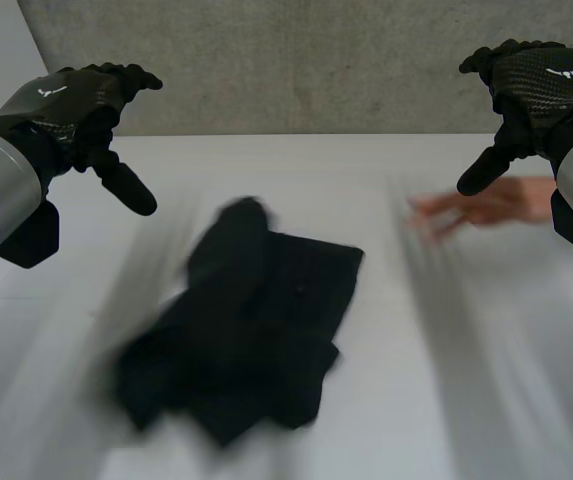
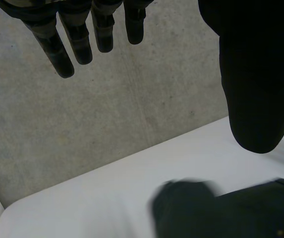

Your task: Fold the shorts.

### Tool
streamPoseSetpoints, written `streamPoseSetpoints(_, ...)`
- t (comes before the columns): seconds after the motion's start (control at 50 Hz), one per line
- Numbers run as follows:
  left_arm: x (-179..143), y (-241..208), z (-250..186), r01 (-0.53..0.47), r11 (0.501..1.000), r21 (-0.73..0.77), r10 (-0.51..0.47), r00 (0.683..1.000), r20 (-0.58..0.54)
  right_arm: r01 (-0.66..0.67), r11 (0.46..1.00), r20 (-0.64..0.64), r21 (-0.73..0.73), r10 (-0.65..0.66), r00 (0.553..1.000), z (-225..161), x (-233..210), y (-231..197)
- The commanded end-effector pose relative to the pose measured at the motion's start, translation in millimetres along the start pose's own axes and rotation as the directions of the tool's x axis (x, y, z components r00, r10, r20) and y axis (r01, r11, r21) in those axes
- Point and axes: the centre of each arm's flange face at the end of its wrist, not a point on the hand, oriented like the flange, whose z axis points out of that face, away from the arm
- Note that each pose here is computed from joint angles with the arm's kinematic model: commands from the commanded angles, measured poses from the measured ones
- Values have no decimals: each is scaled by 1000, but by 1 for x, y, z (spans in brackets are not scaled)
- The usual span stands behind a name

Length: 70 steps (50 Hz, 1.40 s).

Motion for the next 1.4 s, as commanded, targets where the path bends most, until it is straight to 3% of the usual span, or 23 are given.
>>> streamPoseSetpoints(0.02,0,2,0,-1,1000,-5,1,1000,-3,1,1000,1,-4,-1,1000,1,0,2)
streamPoseSetpoints(0.28,0,15,14,-5,999,-53,5,1000,0,5,999,21,-32,-4,1000,4,-3,11)
streamPoseSetpoints(0.42,-6,37,28,-24,991,-128,27,999,22,72,994,149,-79,-60,987,9,-18,32)
streamPoseSetpoints(0.5,-25,55,32,-3,981,-196,22,995,94,152,983,241,-99,-124,963,13,-27,48)
streamPoseSetpoints(0.6,-43,80,32,21,964,-264,21,988,153,295,952,396,-80,-242,886,11,-47,68)
streamPoseSetpoints(0.76,-59,107,37,34,963,-269,23,978,207,370,928,524,-46,-293,800,19,-64,104)
streamPoseSetpoints(0.98,-81,146,64,67,935,-348,28,965,261,406,908,513,106,-400,760,61,-93,149)
streamPoseSetpoints(1.22,-94,165,93,81,922,-378,33,958,286,553,816,518,167,-550,655,89,-104,200)
streamPoseSetpoints(1.4,-100,174,115,75,920,-384,38,959,280,562,807,520,181,-564,642,98,-107,209)
